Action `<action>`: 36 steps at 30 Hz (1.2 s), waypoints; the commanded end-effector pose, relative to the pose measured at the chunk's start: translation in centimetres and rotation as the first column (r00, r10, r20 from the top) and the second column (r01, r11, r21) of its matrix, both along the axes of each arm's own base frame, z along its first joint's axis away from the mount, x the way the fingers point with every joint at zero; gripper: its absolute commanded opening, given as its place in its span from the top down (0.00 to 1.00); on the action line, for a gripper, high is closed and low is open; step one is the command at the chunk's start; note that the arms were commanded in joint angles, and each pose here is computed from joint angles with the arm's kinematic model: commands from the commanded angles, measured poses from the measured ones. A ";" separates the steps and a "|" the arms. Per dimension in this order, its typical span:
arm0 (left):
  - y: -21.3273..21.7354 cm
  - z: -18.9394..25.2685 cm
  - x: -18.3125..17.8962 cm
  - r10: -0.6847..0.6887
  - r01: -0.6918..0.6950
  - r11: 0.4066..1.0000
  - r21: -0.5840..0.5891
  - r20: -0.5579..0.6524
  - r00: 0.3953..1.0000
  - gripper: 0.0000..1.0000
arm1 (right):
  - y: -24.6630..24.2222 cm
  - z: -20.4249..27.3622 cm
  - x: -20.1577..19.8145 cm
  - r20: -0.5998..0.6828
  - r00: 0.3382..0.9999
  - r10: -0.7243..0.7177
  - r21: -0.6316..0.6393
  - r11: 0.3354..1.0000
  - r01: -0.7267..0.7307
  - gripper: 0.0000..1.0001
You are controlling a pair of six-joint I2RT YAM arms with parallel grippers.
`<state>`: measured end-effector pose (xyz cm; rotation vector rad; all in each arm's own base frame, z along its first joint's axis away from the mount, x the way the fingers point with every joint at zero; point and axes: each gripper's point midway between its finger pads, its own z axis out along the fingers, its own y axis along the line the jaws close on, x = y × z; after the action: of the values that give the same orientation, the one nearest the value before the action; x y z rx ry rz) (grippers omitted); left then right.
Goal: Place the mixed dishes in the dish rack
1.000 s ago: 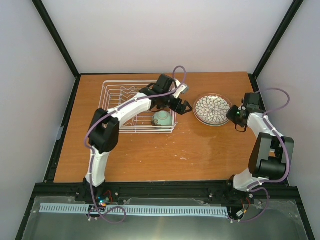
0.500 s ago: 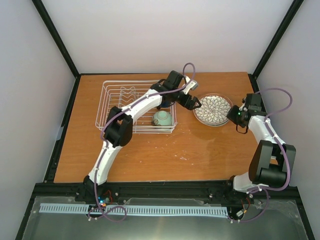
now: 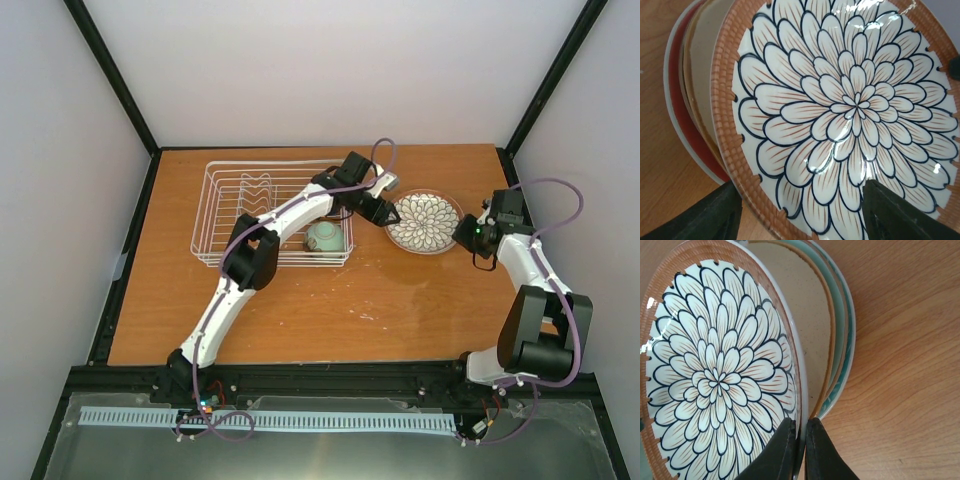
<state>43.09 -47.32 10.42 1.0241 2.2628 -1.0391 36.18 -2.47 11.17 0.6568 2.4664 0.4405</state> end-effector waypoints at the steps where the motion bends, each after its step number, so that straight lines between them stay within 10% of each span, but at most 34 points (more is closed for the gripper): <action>1: -1.0 1.1 -0.3 -0.032 0.032 0.999 -0.033 0.005 0.999 0.37 | 2.1 -0.8 -1.5 -0.032 0.994 0.100 0.063 0.993 -0.098 0.97; 13: -1.5 2.1 -0.6 -0.048 0.047 0.996 -0.079 -0.010 0.999 0.80 | 3.7 -3.7 -1.4 -0.049 0.988 0.149 0.164 0.977 -0.139 0.97; 20: -1.7 2.5 -0.6 -0.044 0.042 0.995 -0.094 -0.021 0.999 0.65 | 4.3 -3.5 -1.1 -0.024 0.984 0.174 0.191 0.968 -0.166 0.97; 25: -1.8 3.2 -0.5 -0.037 0.035 0.994 -0.108 -0.015 0.999 0.99 | 4.3 -3.0 -0.8 -0.006 0.983 0.182 0.179 0.968 -0.178 0.97; 36: -1.4 4.1 -0.5 -0.018 0.018 0.994 -0.107 -0.002 1.000 0.99 | 4.3 -3.2 -0.8 -0.005 0.982 0.187 0.176 0.967 -0.184 0.97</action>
<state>46.25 -46.41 11.43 0.8575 2.2703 -1.0298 35.27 0.69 8.06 0.5877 2.5353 0.6936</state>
